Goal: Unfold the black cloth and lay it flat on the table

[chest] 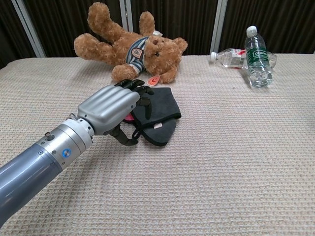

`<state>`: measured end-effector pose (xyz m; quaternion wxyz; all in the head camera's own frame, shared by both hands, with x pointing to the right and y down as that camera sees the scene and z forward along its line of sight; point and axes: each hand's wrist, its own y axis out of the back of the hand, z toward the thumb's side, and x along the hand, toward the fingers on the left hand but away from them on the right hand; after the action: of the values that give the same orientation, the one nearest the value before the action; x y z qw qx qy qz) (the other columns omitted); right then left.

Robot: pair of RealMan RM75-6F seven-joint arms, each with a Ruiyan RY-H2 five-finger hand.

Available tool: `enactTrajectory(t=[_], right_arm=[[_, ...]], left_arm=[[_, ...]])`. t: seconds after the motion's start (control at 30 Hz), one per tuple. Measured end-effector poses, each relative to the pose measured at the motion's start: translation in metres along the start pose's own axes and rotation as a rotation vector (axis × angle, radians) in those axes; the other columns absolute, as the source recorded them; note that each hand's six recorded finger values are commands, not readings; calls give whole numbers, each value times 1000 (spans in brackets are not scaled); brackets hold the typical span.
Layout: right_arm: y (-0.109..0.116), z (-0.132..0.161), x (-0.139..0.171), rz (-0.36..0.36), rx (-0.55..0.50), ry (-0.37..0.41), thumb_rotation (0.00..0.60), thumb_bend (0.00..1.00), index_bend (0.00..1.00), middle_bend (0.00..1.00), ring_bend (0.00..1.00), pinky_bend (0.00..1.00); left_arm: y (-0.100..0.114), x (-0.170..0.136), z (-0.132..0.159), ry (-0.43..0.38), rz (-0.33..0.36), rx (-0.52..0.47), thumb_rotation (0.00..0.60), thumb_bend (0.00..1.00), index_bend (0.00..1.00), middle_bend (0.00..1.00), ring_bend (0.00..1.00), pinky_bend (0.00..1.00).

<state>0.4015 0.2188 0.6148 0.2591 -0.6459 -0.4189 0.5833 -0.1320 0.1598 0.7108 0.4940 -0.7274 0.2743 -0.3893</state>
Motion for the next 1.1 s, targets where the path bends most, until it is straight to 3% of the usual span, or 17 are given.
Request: enactTrajectory(t=[0.67, 1.1], right_arm=[[1, 0, 0, -5, -9, -4, 600, 221, 0, 0, 0, 0], [2, 0, 1, -5, -12, -4, 600, 220, 0, 0, 0, 0]], left_arm=[[-14, -1, -2, 12, -20, 13, 600, 240, 429, 102, 0, 0], [-12, 0, -2, 28, 11, 1, 600, 369, 478, 107, 0, 0]])
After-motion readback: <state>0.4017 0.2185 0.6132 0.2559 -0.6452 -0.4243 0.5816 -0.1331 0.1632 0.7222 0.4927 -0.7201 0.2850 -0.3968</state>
